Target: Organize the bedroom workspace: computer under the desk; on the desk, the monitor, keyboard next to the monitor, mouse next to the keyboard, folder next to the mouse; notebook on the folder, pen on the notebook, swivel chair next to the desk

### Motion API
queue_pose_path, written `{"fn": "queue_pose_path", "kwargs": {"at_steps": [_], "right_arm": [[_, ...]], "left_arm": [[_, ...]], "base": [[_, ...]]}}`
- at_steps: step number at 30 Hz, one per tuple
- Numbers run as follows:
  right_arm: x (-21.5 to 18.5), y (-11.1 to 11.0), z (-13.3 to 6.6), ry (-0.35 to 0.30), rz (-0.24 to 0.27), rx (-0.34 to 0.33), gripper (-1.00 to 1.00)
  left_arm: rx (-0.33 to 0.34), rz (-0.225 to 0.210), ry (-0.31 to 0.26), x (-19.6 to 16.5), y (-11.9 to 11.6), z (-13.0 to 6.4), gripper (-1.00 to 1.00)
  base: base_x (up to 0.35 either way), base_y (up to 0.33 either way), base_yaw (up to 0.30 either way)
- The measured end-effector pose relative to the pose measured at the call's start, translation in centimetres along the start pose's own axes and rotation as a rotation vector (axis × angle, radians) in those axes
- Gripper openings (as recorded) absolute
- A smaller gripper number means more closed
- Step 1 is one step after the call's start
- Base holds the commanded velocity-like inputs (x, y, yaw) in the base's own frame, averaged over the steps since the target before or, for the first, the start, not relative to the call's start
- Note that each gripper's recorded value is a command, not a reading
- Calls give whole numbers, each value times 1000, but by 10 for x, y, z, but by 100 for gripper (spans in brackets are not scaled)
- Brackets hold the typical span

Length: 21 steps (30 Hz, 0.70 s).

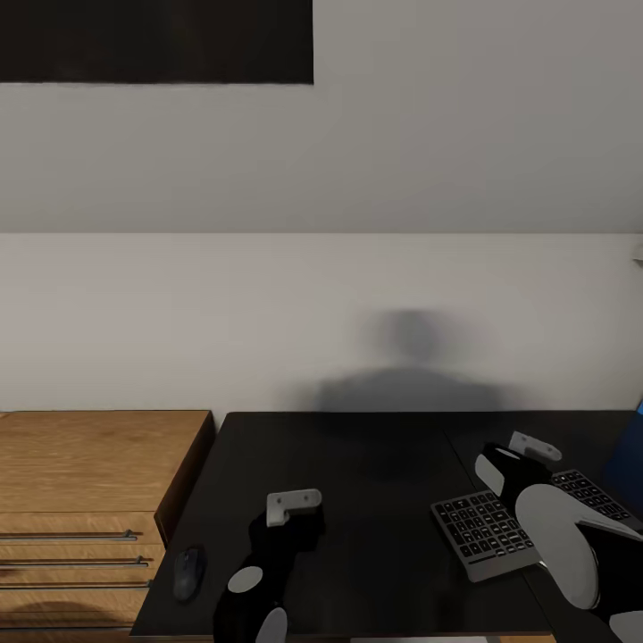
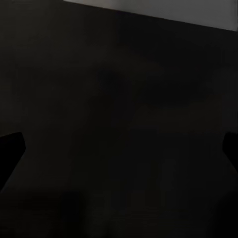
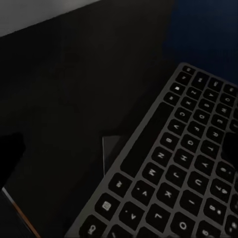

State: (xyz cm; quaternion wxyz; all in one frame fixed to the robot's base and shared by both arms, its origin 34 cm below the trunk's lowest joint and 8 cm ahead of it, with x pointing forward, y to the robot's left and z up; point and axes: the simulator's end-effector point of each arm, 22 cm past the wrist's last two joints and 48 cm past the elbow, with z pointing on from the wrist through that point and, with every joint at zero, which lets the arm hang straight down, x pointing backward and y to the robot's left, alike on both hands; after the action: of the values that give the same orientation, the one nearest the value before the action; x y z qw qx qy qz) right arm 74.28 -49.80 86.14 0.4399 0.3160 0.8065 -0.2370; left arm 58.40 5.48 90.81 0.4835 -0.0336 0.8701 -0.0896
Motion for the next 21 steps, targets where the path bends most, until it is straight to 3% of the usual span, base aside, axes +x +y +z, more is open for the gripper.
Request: {"fn": "queue_pose_path", "kwargs": {"at_steps": [21], "right_arm": [[17,4,8,7,-9,-2,100]], "left_arm": [[-2,-2,-8,13,3,9,100]], "base": [[0,0,0]]}}
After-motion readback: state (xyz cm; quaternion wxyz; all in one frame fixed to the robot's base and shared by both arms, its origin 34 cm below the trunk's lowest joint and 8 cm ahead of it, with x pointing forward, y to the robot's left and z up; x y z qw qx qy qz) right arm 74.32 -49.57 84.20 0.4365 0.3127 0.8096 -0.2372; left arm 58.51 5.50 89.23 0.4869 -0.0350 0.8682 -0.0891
